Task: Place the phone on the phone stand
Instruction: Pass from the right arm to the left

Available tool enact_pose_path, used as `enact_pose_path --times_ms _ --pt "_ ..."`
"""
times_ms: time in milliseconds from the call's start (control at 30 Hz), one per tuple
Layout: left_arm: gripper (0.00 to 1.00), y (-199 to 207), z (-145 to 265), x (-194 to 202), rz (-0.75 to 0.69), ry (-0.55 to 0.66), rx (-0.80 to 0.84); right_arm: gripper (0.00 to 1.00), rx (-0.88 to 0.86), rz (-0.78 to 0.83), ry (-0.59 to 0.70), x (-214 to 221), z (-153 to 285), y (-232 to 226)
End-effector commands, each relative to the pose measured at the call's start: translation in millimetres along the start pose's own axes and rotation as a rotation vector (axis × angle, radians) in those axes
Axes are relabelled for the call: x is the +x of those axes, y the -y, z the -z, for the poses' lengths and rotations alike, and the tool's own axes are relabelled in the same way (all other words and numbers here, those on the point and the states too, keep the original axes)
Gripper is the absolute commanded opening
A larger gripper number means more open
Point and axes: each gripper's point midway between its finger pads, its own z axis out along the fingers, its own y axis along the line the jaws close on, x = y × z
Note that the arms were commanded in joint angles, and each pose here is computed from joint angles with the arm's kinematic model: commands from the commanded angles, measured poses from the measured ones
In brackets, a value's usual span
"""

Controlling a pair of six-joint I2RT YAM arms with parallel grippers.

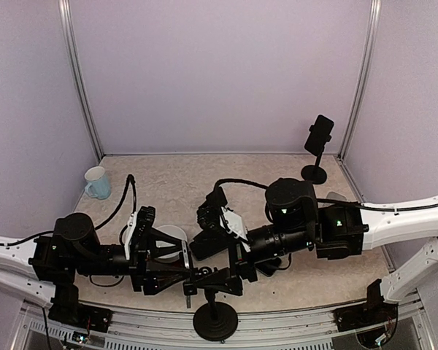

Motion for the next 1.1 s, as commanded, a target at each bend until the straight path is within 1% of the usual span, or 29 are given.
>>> enact_pose_path --times_ms 0,267,333,467,567,767,900,1067 --pt "0.48 -2 6 -70 0.006 0.210 -0.068 1.00 0.156 -0.044 0.074 -15 24 30" --pt "0.50 -17 8 -106 -0.011 0.289 -0.195 1.00 0.460 -0.195 0.168 -9 79 92" --pt "0.50 -23 10 -118 -0.027 0.306 -0.247 1.00 0.495 -0.224 0.182 -5 89 100" --pt "0.51 -41 24 -149 -0.074 0.339 -0.396 1.00 0.498 -0.245 0.197 -2 95 101" --pt "0.51 -52 46 -179 -0.104 0.378 -0.513 1.00 0.497 -0.251 0.186 2 93 101" --pt "0.51 -62 95 -226 -0.139 0.479 -0.642 1.00 0.498 -0.253 0.176 4 89 103" --pt "0.51 -79 129 -235 -0.129 0.511 -0.800 1.00 0.496 -0.250 0.164 6 85 105" --pt "0.52 -108 176 -227 -0.080 0.521 -1.075 1.00 0.493 -0.252 0.150 9 78 107"
